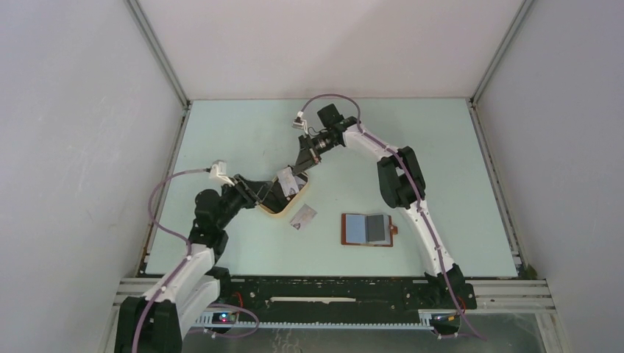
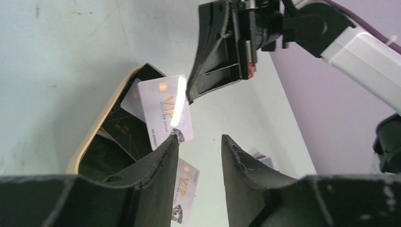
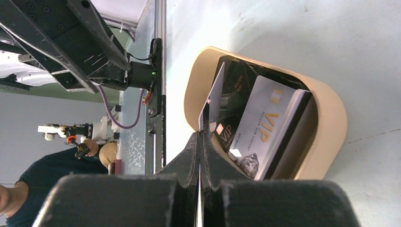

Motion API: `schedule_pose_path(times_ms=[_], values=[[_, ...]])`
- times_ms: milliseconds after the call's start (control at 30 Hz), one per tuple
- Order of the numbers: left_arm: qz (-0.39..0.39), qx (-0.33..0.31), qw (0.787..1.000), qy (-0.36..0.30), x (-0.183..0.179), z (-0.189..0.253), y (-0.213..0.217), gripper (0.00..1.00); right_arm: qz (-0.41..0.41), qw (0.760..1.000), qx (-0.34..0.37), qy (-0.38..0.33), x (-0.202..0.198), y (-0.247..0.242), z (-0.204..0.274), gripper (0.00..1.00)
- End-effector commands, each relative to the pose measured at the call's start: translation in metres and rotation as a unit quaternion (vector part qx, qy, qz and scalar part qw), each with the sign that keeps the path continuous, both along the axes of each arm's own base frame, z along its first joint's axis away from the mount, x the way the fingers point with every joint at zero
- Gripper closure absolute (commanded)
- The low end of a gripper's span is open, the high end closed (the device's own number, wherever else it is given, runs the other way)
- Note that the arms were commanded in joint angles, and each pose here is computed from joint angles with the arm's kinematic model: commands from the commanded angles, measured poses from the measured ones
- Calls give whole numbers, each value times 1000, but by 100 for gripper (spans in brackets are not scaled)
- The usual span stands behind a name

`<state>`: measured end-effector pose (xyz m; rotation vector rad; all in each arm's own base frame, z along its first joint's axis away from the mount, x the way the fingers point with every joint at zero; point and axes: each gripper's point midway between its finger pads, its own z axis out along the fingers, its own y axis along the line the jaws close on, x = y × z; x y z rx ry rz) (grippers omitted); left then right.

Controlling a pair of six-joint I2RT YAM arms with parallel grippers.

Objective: Put the credit cards into the card holder
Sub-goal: Insert the credit card into the card holder.

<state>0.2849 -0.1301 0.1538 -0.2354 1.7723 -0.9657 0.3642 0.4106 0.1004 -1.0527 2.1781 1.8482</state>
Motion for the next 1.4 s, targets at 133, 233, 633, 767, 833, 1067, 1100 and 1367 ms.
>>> schedule_pose_path(times_ms=[133, 233, 633, 767, 833, 1067, 1100, 1367], values=[[-1, 39, 999, 23, -8, -20, 4, 52, 11, 998, 18, -55, -10, 0, 39, 100], [-10, 27, 999, 16, -9, -18, 1, 46, 16, 998, 23, -57, -15, 0, 46, 100], [-33, -14, 999, 12, -1, -17, -9, 24, 25, 997, 49, -48, -30, -9, 79, 100], [-61, -49, 997, -4, 3, -5, -18, 24, 31, 997, 62, -40, -36, -11, 92, 100], [-78, -64, 995, -11, 2, -1, -24, 24, 34, 997, 66, -33, -40, -12, 97, 100], [-132, -115, 984, -28, -5, 12, -38, 24, 48, 995, 85, -27, -53, -16, 115, 100], [-137, -121, 983, -28, -6, 13, -40, 24, 48, 995, 83, -18, -55, -16, 117, 100], [-188, -156, 969, -35, -12, 25, -54, 46, 60, 994, 87, -8, -71, -18, 126, 100]])
